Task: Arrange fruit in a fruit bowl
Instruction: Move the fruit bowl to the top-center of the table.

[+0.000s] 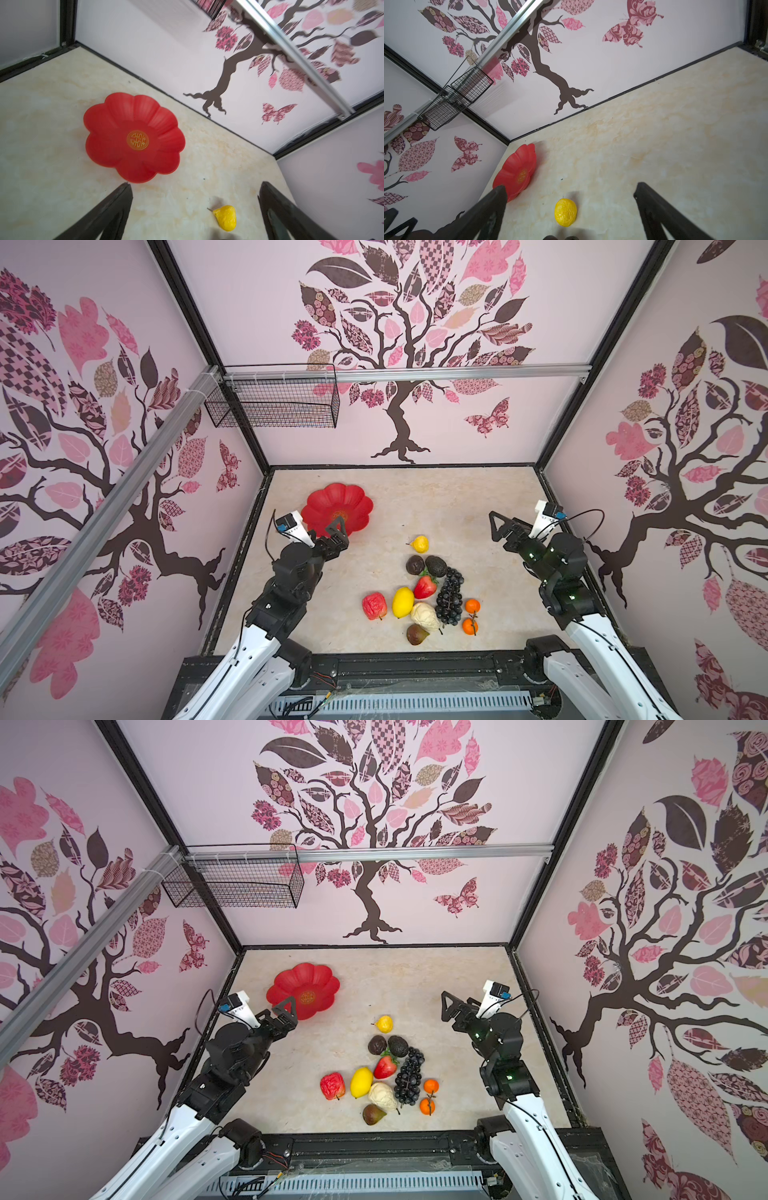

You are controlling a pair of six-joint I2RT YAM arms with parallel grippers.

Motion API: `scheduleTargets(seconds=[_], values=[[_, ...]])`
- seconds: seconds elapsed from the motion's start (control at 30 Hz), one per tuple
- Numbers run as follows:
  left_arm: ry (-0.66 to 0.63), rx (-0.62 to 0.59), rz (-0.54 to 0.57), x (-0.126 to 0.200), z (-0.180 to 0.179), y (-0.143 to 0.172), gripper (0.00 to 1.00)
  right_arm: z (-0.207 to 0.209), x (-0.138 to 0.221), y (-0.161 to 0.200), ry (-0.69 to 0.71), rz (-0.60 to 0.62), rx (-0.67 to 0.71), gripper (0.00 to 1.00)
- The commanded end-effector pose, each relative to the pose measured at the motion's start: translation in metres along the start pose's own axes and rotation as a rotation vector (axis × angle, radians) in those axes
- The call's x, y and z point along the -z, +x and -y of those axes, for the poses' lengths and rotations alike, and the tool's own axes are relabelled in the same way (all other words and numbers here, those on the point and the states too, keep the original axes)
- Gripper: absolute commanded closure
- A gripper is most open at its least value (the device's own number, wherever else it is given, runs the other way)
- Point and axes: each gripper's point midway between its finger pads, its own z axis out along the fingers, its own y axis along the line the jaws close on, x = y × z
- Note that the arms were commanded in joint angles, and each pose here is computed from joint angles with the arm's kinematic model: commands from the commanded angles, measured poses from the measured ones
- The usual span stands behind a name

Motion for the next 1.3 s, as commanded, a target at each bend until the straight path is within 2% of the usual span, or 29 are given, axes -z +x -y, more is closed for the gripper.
scheduleTargets(seconds=[0.0, 0.13, 0.27, 0.47, 0.63, 0.8, 1.27], values=[[-0.056, -0.065, -0.107, -0.012, 0.007, 0.003, 0.02, 0.004, 0.003, 0.008, 0.049, -0.079, -0.008, 0.00], [-0.180, -0.142, -0.256, -0.050, 0.011, 0.015, 0.02, 0.009, 0.003, 0.015, 0.085, -0.139, -0.001, 0.00], [-0.265, -0.192, -0.341, -0.089, 0.010, 0.024, 0.02, 0.008, 0.004, 0.018, 0.090, -0.171, -0.006, 0.00], [-0.317, -0.095, -0.494, -0.148, -0.012, 0.041, 0.02, 0.007, 0.009, 0.027, 0.084, -0.219, 0.010, 0.00], [-0.306, -0.117, -0.591, -0.180, -0.008, 0.059, 0.02, 0.014, 0.014, 0.040, 0.101, -0.247, 0.014, 0.00], [-0.252, -0.111, -0.712, -0.208, 0.000, 0.091, 0.02, 0.021, 0.014, 0.052, 0.108, -0.275, 0.004, 0.00], [-0.204, -0.153, -0.880, -0.258, 0.006, 0.144, 0.06, 0.025, 0.013, 0.062, 0.117, -0.307, -0.010, 0.00]])
